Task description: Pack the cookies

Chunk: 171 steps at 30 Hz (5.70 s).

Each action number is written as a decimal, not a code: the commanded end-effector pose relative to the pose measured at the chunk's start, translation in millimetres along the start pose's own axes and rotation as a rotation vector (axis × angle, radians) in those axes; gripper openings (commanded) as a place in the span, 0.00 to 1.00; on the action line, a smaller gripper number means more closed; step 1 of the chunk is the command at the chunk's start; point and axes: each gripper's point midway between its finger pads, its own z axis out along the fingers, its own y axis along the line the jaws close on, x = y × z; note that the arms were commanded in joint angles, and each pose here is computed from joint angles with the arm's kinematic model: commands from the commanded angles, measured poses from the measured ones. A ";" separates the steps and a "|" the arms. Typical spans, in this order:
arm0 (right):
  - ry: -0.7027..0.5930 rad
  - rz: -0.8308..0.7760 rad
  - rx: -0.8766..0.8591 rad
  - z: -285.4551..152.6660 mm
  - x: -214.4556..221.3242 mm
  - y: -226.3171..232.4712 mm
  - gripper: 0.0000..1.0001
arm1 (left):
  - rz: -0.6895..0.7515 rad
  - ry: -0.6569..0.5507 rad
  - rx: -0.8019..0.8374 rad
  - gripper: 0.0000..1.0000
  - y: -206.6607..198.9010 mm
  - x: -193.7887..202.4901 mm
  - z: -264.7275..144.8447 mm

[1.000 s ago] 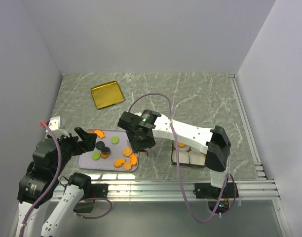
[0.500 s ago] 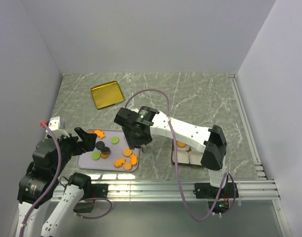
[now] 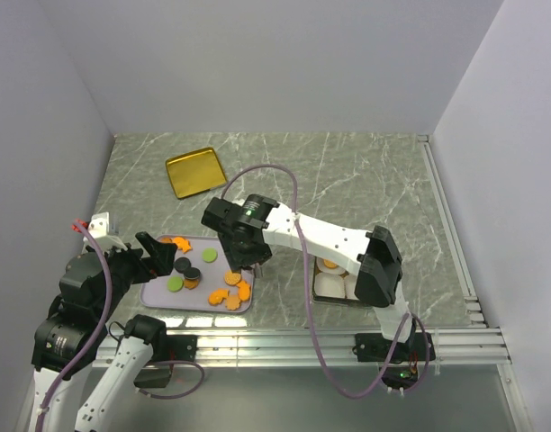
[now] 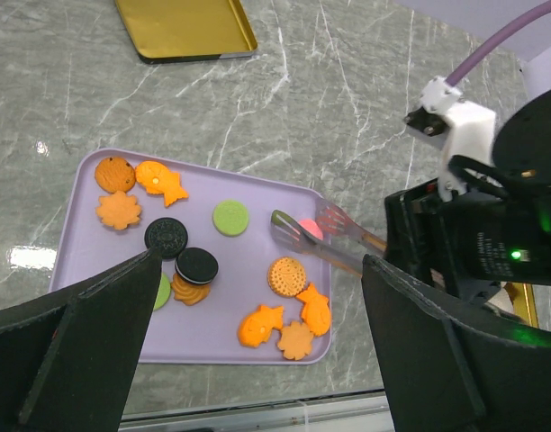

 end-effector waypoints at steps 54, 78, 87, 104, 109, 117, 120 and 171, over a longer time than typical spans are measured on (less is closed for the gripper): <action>-0.112 0.082 -0.047 -82.5 -20.8 -17.9 0.49 | 0.013 -0.028 0.024 0.99 -4.3 -5.9 1.9; -0.192 0.489 0.146 -105.4 90.4 -217.1 0.50 | 0.028 0.007 0.045 0.99 -8.8 -0.8 6.6; -0.167 0.574 0.242 -94.2 119.2 -248.1 0.51 | 0.034 0.019 0.060 0.99 -11.7 1.2 7.0; -0.153 0.621 0.241 -85.8 123.8 -254.8 0.52 | 0.039 0.016 0.084 0.99 -15.0 2.3 4.2; -0.151 0.615 0.239 -87.2 124.9 -254.9 0.51 | 0.040 0.017 0.081 0.99 -14.9 2.0 4.6; -0.183 0.602 0.192 -99.3 110.5 -248.1 0.49 | 0.039 0.013 0.084 0.99 -15.2 1.2 3.7; -0.207 0.589 0.152 -106.0 97.8 -241.3 0.49 | 0.040 0.016 0.086 0.99 -15.2 2.2 3.5; 0.021 -0.032 -0.386 -34.1 -9.6 89.3 0.54 | 0.022 -0.006 0.063 1.00 -10.9 -1.4 -0.3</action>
